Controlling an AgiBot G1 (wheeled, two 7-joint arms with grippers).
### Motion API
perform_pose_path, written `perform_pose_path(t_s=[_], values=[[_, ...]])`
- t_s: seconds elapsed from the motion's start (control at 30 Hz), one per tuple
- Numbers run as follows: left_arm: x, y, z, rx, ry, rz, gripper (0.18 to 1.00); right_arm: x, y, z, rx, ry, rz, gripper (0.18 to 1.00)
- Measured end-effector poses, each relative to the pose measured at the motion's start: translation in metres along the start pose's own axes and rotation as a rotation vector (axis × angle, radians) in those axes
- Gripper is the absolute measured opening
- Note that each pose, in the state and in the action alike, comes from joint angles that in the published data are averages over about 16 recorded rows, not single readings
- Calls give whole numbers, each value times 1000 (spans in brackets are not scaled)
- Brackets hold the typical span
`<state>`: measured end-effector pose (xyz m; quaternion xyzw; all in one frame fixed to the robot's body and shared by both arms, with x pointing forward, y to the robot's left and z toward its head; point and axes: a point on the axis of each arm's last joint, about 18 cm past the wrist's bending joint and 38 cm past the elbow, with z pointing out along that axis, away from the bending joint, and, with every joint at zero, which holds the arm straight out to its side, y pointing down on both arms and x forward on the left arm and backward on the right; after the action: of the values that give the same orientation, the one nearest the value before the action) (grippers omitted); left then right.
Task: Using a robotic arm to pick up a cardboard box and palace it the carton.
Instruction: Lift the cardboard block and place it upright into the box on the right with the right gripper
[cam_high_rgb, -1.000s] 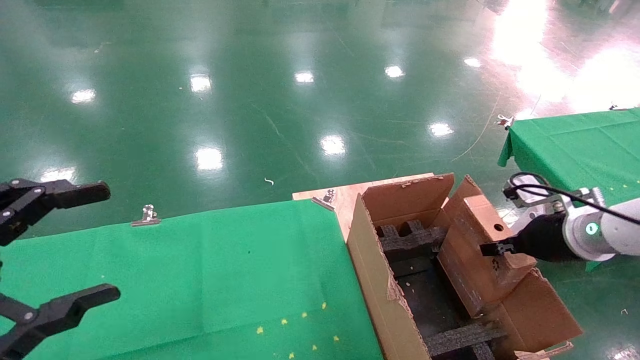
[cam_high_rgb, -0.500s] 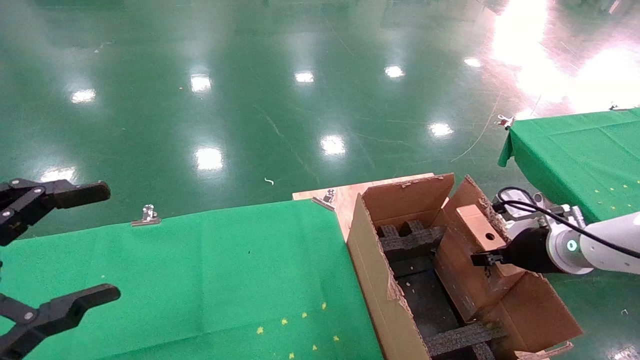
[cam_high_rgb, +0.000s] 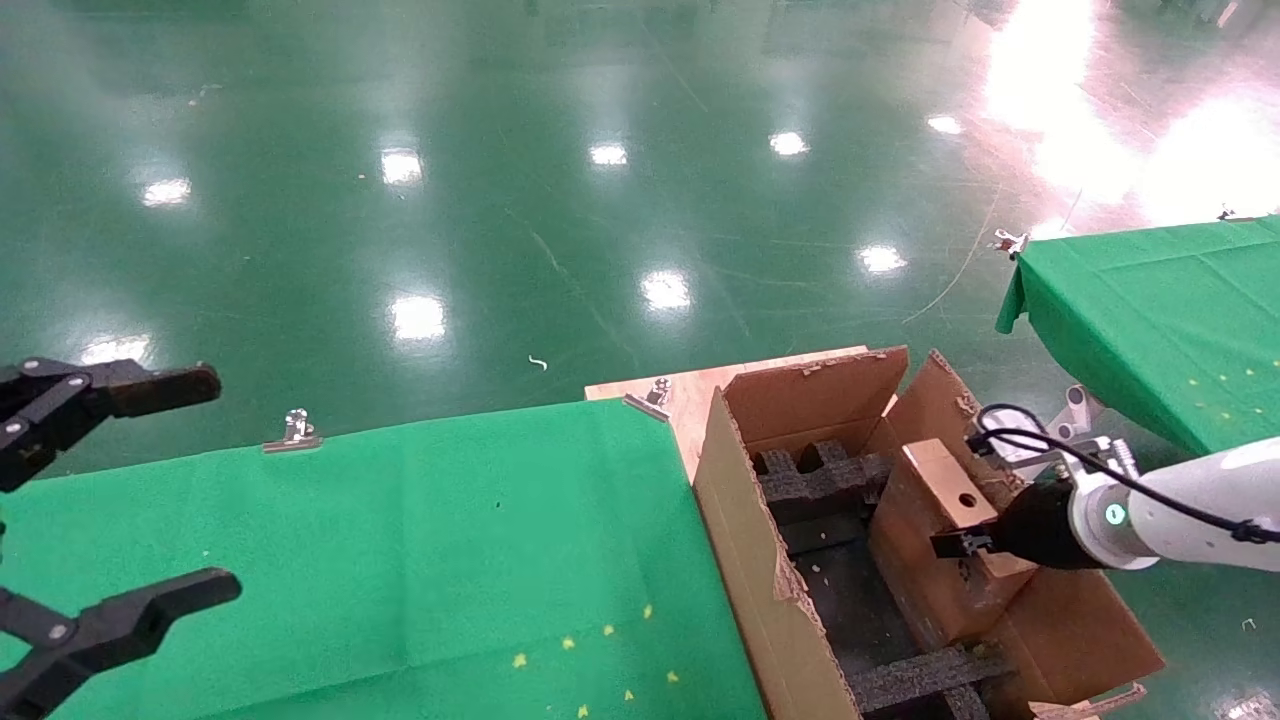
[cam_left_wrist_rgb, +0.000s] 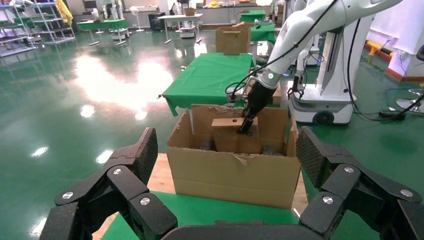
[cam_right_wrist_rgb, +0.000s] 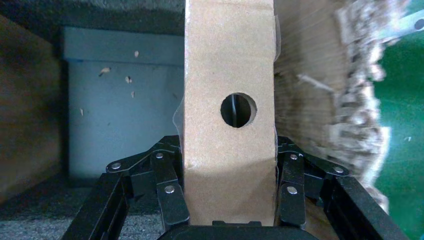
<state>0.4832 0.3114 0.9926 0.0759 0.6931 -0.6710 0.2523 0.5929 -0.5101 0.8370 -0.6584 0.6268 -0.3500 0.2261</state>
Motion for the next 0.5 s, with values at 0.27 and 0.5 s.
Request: perform_pose_path(t_s=[0.27, 0.5], values=[[0, 0, 0, 0, 0, 0, 1001, -3, 7, 20, -38, -1, 5, 360], [0, 0, 0, 0, 0, 0, 1001, -7, 12, 35, -73, -4, 9, 358]])
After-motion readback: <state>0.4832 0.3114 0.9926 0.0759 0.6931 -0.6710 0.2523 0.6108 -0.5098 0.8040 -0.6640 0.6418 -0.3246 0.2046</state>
